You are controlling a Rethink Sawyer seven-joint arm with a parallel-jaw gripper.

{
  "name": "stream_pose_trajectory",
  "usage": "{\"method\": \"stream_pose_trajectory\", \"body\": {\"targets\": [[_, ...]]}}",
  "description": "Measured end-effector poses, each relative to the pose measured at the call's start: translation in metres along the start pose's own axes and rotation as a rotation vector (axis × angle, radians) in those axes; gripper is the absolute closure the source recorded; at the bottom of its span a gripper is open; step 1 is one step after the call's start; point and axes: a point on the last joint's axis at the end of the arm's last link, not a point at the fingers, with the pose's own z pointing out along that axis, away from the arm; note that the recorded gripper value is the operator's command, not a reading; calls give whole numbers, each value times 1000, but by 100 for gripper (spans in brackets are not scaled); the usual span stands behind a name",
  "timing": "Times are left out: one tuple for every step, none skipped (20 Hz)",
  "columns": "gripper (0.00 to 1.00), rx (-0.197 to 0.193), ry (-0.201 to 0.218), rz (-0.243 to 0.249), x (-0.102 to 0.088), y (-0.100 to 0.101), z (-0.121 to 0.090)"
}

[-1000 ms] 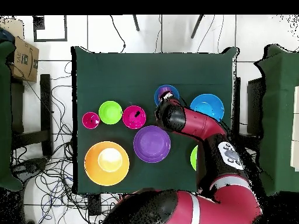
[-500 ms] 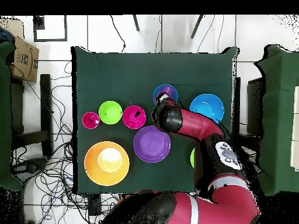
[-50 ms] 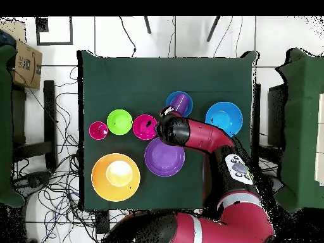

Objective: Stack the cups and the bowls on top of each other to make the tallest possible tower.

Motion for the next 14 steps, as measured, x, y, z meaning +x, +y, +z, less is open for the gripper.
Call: {"method": "stream_pose_trajectory", "body": {"targets": [[0,1,2,-2,1,1,0],[0,3,6,-5,3,2,-1],[0,4,9,-7,4,3,-1],[0,5,11,-9,5,3,-1],[0,6,13,-10,6,4,-1],[0,8,15,-12,7,4,-1],[0,8,16,-12,8,4,-1],[0,9,18,-13,8,5,-2],[0,9,18,-14,8,5,-2],[0,9,18,-14,9,5,-2],[0,9,18,-14,9,5,-2],[0,9,18,-14,9,5,-2],[0,9,18,-14,9,5,-2],[0,9,18,-14,9,5,-1]]}}
